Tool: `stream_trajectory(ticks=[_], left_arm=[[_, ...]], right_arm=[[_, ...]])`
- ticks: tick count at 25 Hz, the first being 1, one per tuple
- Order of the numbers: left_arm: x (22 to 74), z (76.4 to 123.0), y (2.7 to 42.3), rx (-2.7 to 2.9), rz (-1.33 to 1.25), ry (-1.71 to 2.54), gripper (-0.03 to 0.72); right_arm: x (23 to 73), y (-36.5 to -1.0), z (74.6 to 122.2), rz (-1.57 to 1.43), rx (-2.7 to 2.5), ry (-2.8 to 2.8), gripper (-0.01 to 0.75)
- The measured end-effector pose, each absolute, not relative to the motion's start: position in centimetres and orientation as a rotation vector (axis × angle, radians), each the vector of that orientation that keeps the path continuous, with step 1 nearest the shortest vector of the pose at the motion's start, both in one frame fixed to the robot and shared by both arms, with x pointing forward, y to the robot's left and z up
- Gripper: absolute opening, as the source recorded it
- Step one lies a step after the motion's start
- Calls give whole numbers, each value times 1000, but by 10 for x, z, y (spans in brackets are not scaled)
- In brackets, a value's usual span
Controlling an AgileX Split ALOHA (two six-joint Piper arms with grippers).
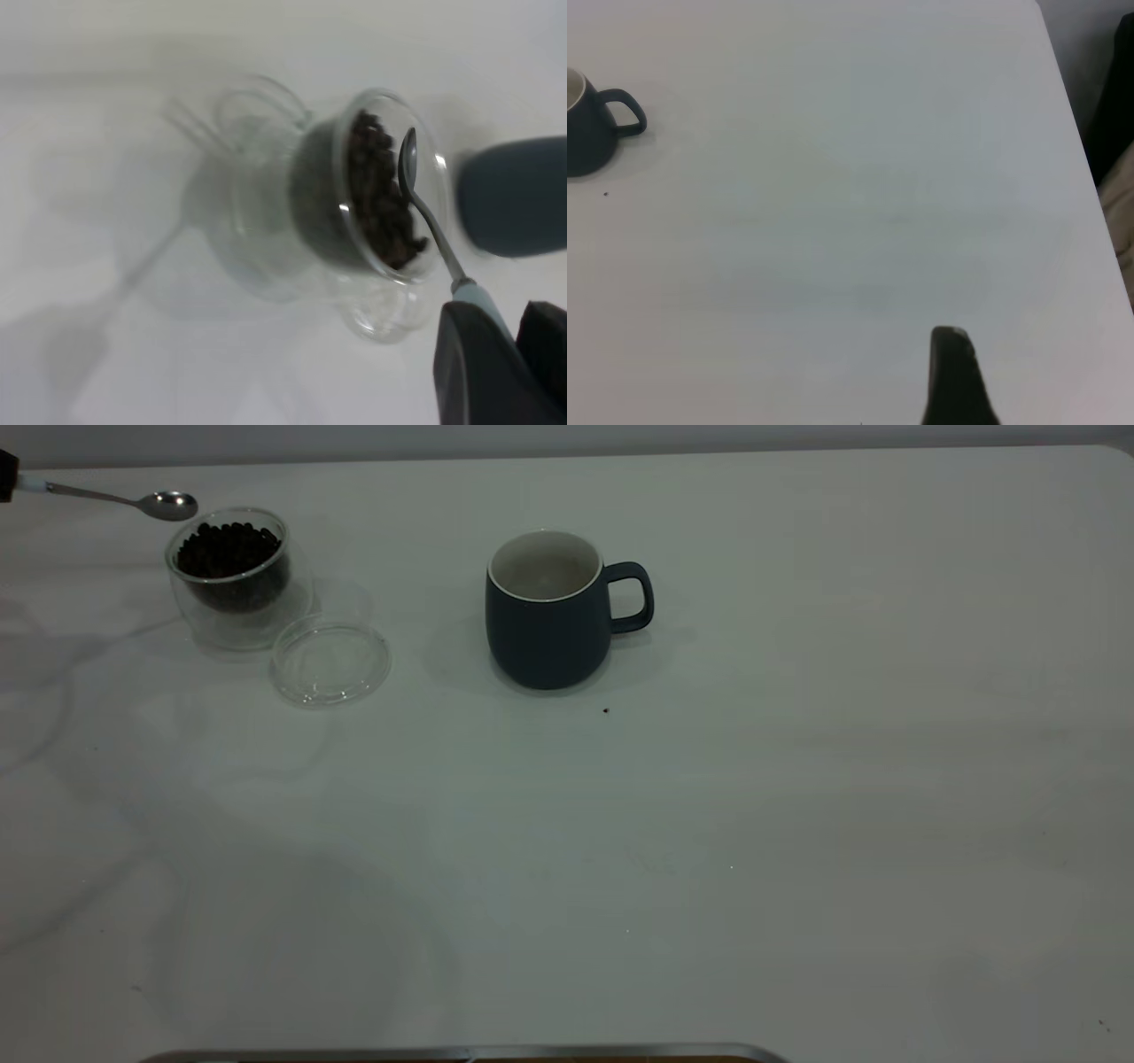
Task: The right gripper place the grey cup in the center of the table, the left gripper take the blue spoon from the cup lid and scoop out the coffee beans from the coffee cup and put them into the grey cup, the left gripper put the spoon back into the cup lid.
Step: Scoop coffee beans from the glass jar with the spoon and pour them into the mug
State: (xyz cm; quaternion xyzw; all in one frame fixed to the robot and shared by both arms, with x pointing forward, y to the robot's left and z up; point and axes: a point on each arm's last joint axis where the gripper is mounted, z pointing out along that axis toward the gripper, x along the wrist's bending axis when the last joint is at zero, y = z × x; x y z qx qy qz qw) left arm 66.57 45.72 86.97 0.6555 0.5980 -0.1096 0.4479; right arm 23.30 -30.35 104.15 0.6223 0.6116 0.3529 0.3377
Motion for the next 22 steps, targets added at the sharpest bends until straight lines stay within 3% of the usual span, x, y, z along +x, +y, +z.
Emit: stream_trajectory(ticks=[22], left_arm=[[673,827,433,1610,-358,1513,127]], right_arm=[[233,-304,1042,920,1622,1594,511]])
